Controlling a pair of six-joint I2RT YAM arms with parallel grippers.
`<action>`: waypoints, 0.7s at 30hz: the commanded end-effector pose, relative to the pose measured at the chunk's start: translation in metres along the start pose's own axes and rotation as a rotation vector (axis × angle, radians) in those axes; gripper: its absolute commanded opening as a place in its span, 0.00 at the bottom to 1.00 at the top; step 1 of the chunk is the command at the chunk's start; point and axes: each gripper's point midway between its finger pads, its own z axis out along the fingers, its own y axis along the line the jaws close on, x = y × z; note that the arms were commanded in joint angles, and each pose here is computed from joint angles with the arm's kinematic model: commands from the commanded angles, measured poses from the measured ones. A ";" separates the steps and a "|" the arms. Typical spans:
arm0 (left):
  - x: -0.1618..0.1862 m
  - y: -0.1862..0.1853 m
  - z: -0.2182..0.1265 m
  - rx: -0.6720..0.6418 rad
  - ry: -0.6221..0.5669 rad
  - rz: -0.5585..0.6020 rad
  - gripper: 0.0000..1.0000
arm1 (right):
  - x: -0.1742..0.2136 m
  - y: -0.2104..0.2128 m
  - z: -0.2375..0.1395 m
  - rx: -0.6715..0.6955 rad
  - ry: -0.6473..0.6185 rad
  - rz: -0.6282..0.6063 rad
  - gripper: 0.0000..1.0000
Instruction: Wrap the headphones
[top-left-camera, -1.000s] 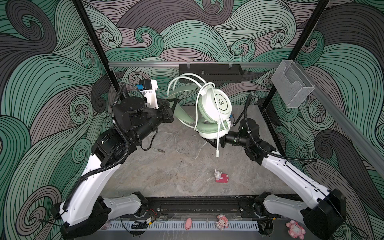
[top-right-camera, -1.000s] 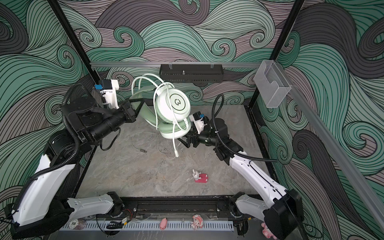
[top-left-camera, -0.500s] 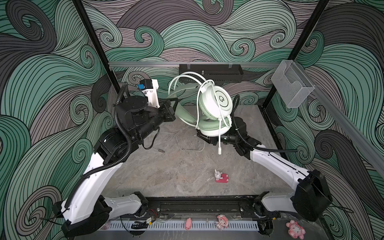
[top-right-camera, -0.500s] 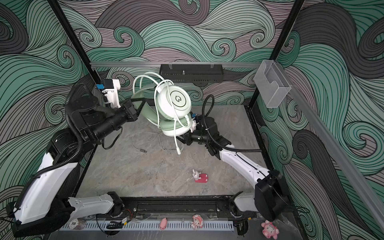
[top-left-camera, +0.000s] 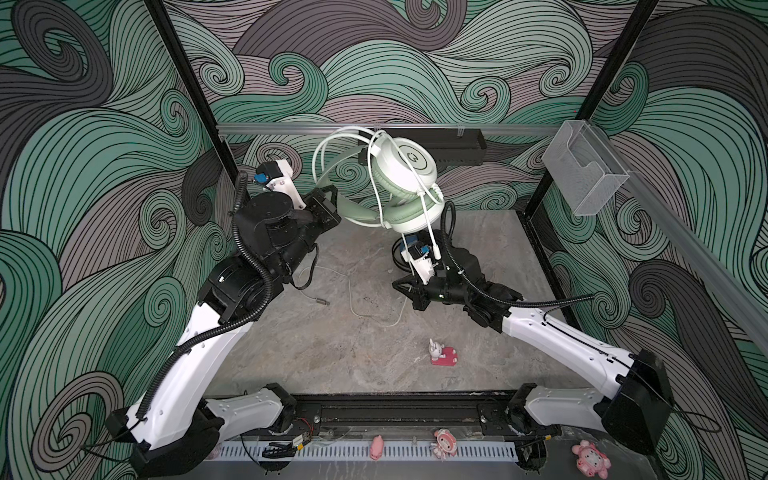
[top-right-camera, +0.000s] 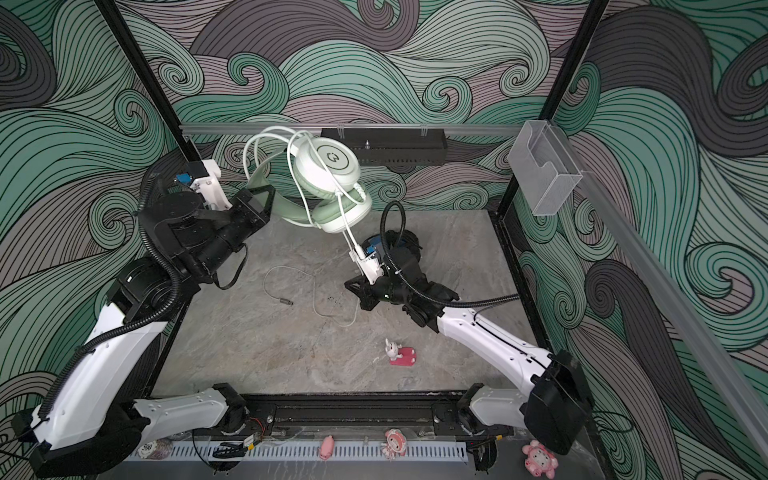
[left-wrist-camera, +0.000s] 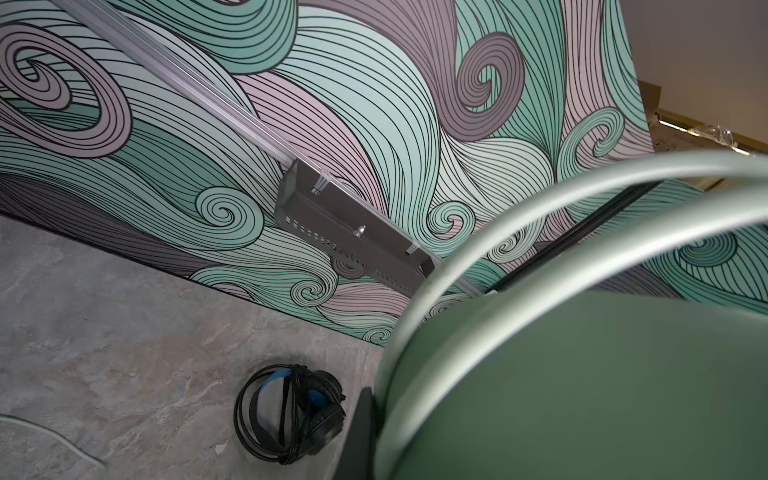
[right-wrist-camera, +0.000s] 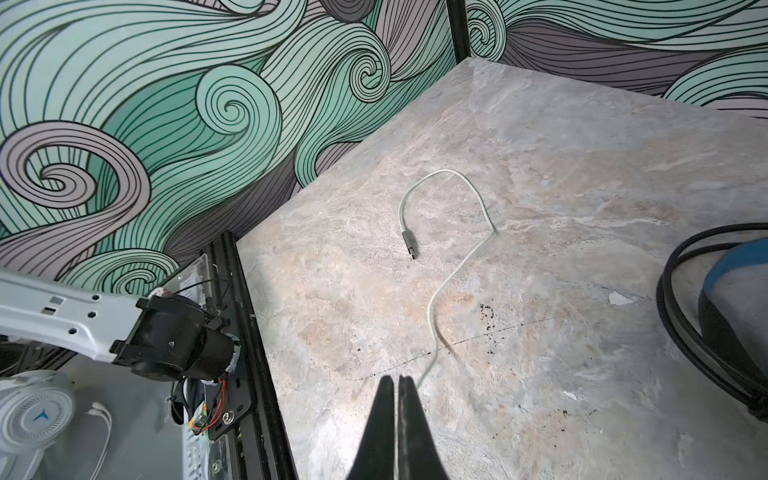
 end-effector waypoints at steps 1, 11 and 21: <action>-0.057 -0.025 -0.010 0.114 -0.180 -0.208 0.00 | 0.013 0.004 -0.003 0.101 0.083 -0.113 0.00; -0.061 0.006 0.014 0.086 -0.190 -0.329 0.00 | 0.041 0.051 0.004 0.102 0.229 -0.375 0.00; -0.046 0.051 0.027 -0.093 -0.211 -0.269 0.00 | 0.029 0.080 -0.001 0.151 0.284 -0.575 0.00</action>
